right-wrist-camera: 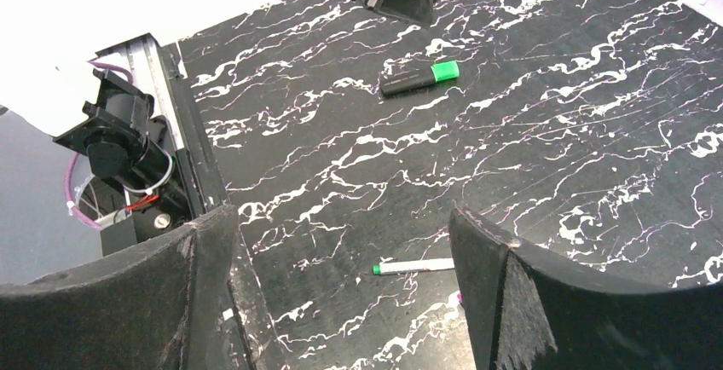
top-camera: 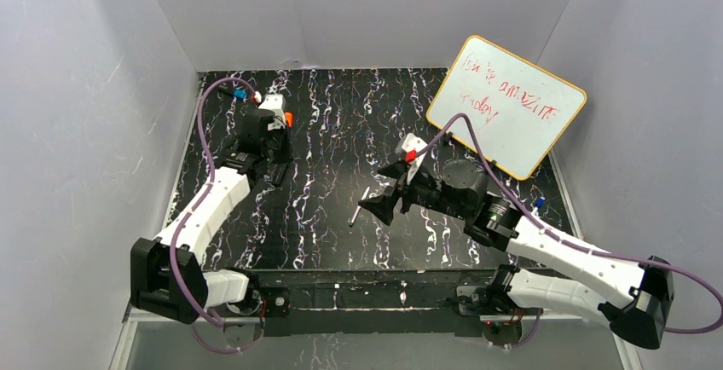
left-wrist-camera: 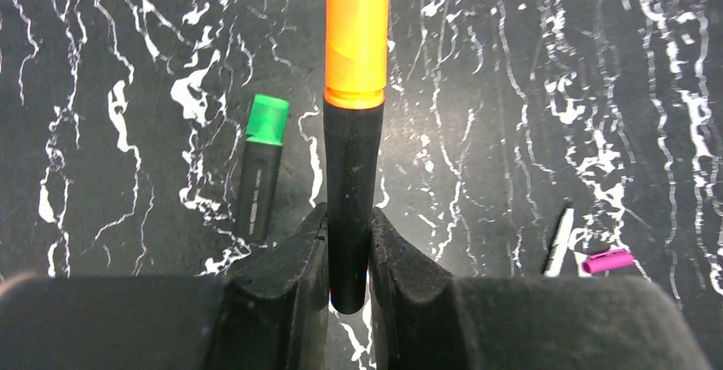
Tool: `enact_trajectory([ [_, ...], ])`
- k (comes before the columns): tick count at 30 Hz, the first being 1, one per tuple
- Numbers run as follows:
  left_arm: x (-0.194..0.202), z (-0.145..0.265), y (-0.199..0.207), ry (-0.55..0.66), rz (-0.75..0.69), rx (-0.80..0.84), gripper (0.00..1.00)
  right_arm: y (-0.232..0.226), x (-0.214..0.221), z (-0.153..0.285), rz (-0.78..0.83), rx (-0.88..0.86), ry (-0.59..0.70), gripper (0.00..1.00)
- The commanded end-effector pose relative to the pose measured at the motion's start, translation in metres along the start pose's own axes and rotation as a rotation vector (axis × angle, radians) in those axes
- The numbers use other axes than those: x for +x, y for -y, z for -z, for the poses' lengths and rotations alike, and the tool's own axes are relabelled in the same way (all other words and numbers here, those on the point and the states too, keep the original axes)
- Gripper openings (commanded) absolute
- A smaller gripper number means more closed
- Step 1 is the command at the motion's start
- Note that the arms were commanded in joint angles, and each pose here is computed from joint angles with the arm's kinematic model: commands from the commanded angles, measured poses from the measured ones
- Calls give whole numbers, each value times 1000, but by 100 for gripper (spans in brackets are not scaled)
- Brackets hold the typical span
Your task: Insert the pens into the pen caps
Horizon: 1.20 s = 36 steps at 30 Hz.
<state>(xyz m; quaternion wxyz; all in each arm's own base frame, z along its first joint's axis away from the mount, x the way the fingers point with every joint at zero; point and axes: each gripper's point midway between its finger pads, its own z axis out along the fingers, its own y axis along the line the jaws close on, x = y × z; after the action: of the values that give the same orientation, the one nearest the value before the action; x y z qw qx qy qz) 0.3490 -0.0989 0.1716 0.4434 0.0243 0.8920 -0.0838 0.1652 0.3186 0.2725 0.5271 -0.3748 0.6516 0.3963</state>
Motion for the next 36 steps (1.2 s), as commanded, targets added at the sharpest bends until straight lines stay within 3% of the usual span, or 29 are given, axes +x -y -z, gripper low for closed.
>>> enact_trajectory([
  [1, 21, -3, -16, -62, -21, -84, 0, 3, -2, 9, 14, 17, 38, 99],
  [8, 75, -25, -19, -254, -71, -90, 0, -1, 5, 17, 7, 2, 36, 99],
  [21, 117, -54, -34, -442, -129, -165, 0, -4, 13, 21, -7, -12, 39, 99],
  [30, 116, -65, -46, -458, -162, -235, 2, -2, 20, 28, -12, 1, 39, 99],
  [36, 112, -72, -51, -460, -173, -270, 13, -1, 24, 31, -18, 9, 36, 99],
])
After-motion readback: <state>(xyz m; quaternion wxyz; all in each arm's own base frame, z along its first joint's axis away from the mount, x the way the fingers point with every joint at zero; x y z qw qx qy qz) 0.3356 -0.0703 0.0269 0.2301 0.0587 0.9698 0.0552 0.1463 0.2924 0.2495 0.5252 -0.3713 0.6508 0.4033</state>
